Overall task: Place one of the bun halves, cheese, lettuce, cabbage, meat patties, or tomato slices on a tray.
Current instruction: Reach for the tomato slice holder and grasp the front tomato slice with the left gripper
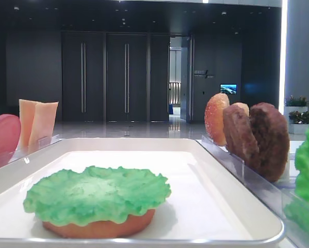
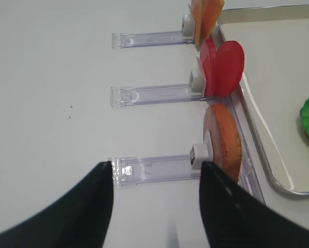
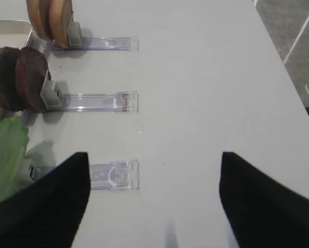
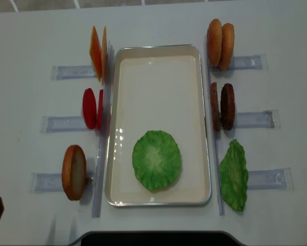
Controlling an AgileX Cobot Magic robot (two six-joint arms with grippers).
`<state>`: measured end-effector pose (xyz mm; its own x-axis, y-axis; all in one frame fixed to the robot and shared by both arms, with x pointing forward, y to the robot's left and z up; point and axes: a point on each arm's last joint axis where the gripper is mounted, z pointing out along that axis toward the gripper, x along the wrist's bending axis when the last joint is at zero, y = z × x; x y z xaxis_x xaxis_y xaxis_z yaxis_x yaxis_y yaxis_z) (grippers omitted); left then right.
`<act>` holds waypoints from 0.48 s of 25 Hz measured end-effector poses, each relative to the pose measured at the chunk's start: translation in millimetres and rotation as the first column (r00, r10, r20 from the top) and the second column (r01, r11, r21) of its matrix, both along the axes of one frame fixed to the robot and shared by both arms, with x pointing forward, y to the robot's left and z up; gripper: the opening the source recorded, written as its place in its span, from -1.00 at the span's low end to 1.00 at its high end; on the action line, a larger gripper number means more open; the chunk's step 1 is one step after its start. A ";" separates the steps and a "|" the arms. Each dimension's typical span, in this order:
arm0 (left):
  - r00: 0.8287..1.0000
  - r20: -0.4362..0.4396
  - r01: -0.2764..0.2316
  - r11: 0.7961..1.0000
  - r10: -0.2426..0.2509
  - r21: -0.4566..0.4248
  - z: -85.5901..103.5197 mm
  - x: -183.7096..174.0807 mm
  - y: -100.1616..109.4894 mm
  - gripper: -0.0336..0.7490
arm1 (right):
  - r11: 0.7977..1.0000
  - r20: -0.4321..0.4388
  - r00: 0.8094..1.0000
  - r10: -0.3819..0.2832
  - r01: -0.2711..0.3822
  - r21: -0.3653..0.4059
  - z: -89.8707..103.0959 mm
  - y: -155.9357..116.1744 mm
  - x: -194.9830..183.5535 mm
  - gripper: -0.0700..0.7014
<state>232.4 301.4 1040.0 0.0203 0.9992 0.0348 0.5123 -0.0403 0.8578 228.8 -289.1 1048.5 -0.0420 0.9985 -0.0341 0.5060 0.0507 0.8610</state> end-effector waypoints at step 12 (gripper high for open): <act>1.000 0.000 0.000 1.000 0.000 0.000 0.0 0.0 0.0 0.13 | 1.000 0.000 1.000 0.000 0.000 0.000 0.0 0.0 0.0 0.48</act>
<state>232.4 301.4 1040.0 0.0203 0.9992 0.0348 0.5123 -0.0403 0.8578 228.8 -289.1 1048.5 -0.0420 0.9985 -0.0341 0.5060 0.0507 0.8610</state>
